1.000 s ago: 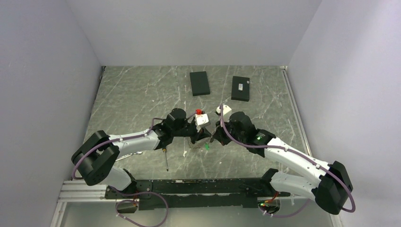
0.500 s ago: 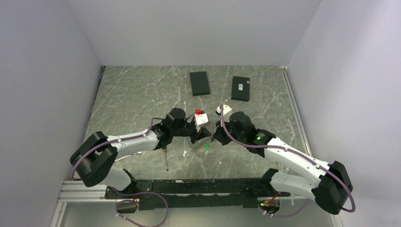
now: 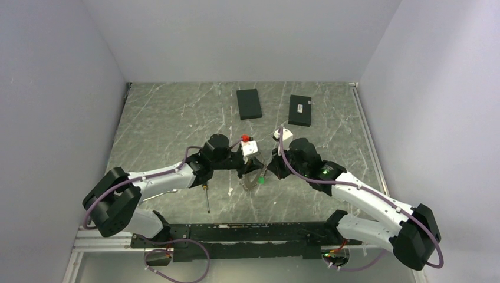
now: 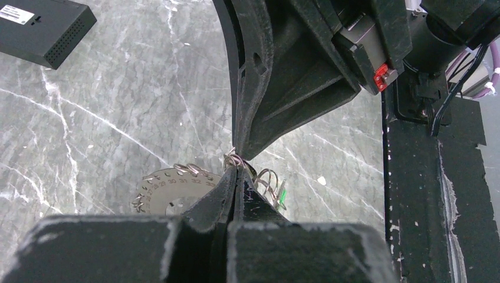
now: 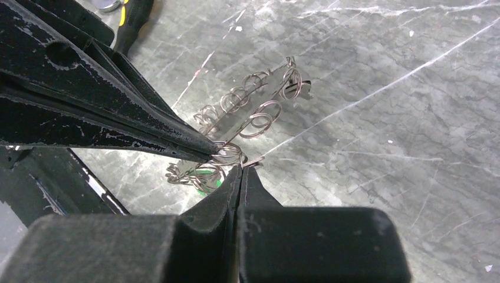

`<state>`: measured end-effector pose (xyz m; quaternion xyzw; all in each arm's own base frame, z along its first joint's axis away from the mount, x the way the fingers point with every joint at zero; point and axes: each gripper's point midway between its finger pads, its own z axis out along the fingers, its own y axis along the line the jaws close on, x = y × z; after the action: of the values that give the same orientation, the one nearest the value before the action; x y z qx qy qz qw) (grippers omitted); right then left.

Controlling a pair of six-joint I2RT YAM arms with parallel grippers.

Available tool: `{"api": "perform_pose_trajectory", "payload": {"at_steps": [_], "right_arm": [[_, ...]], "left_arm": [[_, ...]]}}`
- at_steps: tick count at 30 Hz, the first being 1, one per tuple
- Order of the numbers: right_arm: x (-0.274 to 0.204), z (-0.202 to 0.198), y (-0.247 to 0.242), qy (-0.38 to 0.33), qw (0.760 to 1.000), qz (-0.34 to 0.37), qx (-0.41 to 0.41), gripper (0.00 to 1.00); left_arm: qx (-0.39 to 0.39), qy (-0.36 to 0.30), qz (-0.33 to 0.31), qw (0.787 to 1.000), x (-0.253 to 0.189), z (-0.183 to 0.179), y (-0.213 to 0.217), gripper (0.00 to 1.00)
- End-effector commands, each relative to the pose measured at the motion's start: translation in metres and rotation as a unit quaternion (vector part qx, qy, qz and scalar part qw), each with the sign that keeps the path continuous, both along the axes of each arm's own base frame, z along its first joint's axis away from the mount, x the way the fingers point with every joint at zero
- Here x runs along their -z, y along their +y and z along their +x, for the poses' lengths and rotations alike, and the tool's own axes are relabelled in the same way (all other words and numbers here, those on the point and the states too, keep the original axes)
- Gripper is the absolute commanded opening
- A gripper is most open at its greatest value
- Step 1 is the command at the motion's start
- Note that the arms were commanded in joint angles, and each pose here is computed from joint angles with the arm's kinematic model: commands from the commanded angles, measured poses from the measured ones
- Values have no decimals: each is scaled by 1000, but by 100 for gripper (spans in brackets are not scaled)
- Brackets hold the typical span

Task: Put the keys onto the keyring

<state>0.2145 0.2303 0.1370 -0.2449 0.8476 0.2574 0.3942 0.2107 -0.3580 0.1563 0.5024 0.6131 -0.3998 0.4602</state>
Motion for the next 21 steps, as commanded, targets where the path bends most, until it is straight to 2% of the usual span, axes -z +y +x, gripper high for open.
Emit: {"api": "perform_pose_trajectory", "payload": {"at_steps": [1, 7, 11, 21], "right_arm": [[-29, 11, 4, -40, 999, 36, 8, 0], [-40, 7, 9, -49, 997, 51, -10, 0], [-47, 6, 10, -57, 996, 60, -17, 21], [-94, -7, 11, -117, 986, 108, -52, 33]], "left_arm": [[31, -29, -37, 998, -28, -11, -5, 0], [33, -33, -42, 998, -34, -12, -5, 0], [36, -37, -47, 998, -41, -14, -4, 0], [33, -41, -61, 997, -60, -24, 8, 0]]}}
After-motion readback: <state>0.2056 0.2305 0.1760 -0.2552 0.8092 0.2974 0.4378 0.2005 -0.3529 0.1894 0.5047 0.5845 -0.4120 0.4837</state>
